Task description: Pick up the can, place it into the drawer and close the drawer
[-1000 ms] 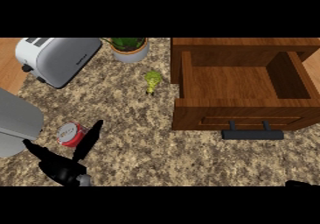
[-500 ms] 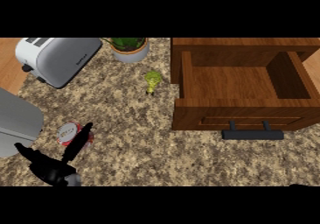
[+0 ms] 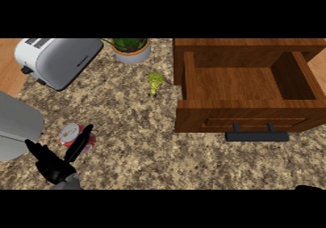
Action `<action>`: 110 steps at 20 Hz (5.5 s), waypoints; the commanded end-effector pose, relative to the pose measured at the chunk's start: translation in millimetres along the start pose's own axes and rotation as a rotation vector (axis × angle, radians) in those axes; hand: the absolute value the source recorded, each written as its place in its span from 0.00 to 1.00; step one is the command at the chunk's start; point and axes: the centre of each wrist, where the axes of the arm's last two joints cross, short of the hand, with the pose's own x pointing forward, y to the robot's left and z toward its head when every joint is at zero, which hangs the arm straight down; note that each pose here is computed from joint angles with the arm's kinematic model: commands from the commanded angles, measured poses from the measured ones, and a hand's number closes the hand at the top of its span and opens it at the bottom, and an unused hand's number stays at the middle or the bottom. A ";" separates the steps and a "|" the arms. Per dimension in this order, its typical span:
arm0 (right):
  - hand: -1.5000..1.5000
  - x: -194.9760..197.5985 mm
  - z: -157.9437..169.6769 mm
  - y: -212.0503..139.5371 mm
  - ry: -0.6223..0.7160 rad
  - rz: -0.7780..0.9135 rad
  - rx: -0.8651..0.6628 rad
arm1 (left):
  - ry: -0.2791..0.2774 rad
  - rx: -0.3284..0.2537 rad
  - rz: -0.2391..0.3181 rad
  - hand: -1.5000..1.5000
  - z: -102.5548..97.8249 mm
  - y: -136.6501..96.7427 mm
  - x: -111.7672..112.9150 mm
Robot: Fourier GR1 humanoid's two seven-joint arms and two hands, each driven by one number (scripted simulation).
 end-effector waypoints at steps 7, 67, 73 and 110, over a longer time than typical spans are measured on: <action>0.00 9.0 -1.0 -0.5 -0.009 0.012 -0.009 | -0.036 -0.112 0.119 1.00 -39.5 -16.2 -22.7; 0.00 23.5 -2.6 2.2 -0.056 0.038 -0.025 | -0.222 -1.308 -0.021 1.00 185.4 -282.0 360.5; 0.00 26.3 -22.8 9.9 -0.069 0.034 -0.007 | -0.255 -1.242 -0.057 1.00 193.2 -287.4 338.9; 0.00 9.9 -86.5 63.9 -0.300 0.713 0.230 | -0.252 -1.073 0.045 0.00 194.8 -296.4 346.8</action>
